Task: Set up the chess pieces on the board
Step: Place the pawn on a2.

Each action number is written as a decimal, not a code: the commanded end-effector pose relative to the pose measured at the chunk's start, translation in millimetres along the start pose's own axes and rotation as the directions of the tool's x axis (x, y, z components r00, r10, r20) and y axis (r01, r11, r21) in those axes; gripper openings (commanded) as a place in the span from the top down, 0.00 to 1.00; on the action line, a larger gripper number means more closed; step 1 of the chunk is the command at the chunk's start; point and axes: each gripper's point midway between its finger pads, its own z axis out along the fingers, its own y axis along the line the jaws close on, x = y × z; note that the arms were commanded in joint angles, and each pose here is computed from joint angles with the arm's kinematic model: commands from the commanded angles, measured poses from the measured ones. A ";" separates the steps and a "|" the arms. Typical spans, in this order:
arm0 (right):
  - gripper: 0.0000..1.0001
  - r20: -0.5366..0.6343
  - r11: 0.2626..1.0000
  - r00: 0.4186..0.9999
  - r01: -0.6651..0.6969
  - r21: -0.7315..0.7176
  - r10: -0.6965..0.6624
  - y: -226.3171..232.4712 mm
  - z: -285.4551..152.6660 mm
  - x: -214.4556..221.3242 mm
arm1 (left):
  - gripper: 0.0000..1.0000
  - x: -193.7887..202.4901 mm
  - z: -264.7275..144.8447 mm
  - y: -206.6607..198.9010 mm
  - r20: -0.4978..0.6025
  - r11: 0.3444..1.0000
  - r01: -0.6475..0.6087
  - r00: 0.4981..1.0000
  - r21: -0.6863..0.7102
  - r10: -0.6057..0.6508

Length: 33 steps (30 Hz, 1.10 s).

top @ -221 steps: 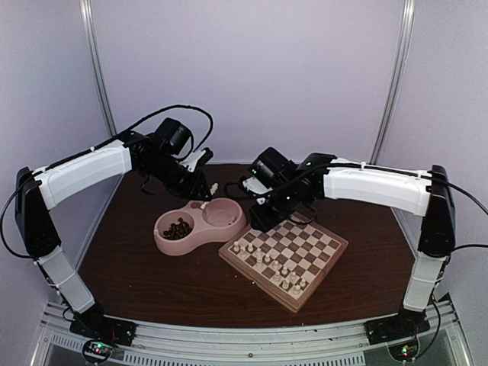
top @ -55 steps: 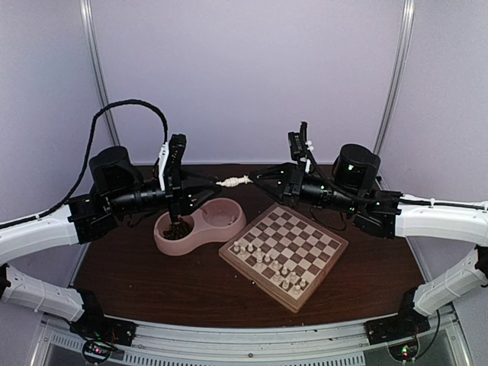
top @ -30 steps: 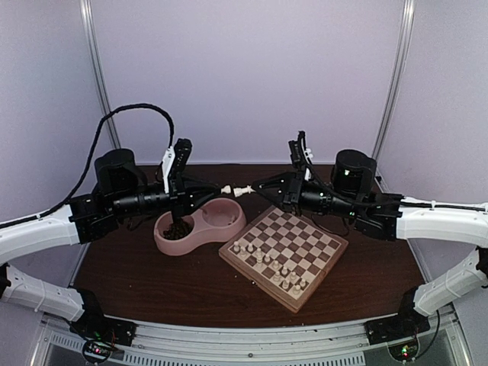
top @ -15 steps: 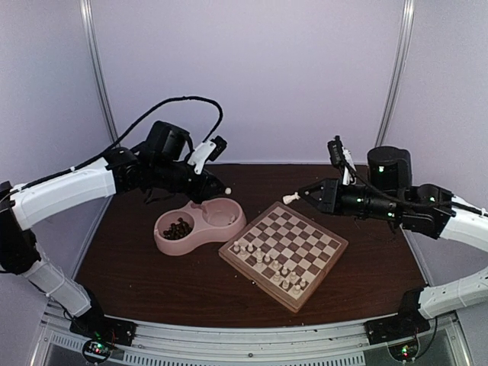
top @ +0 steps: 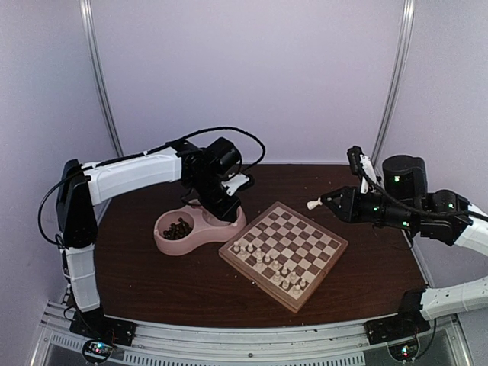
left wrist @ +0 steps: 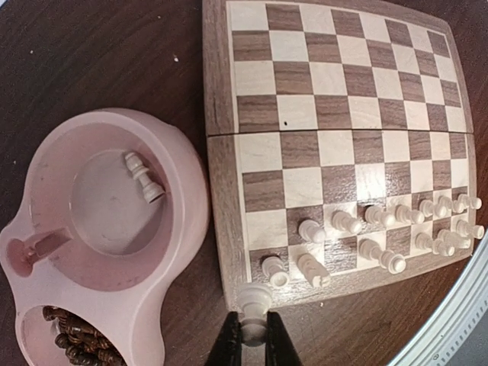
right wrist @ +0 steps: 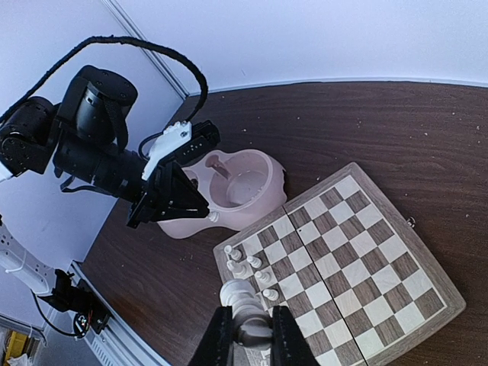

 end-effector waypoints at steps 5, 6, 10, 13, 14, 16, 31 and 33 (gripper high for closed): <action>0.97 0.016 0.998 0.999 0.029 0.047 -0.029 -10.8 -3.4 -2.3 | 1.00 1.1 18.3 -9.3 -0.091 0.999 -0.035 0.995 -0.007 0.034; 0.97 0.016 0.998 0.999 0.029 0.048 -0.030 -11.0 -4.0 -2.2 | 1.00 1.1 22.4 -10.2 -0.104 0.999 -0.037 0.994 -0.007 0.036; 0.97 0.023 0.998 0.999 0.032 0.055 -0.033 -13.5 -6.5 -2.7 | 1.00 1.9 36.7 -16.1 -0.142 0.999 -0.046 0.989 0.003 0.046; 0.97 0.029 0.998 0.999 0.031 0.059 -0.033 -15.0 -7.3 -3.3 | 1.00 2.9 46.0 -19.6 -0.158 0.999 -0.048 0.986 0.011 0.049; 0.97 0.031 0.998 0.999 0.032 0.060 -0.033 -15.1 -7.5 -3.6 | 1.00 3.0 48.5 -20.2 -0.163 0.999 -0.049 0.985 0.013 0.050; 0.97 0.032 0.998 0.999 0.033 0.062 -0.035 -15.3 -7.9 -4.1 | 1.00 4.2 54.0 -19.5 -0.176 0.999 -0.049 0.983 0.006 0.049; 0.97 0.034 0.997 0.999 0.033 0.063 -0.035 -18.0 -10.3 -1.4 | 1.00 13.7 77.4 -17.7 -0.229 0.999 -0.048 0.972 0.002 0.047; 0.97 0.032 0.997 0.999 0.034 0.068 -0.036 -19.2 -10.4 -0.7 | 1.00 14.2 79.2 -18.4 -0.232 0.999 -0.047 0.972 0.007 0.047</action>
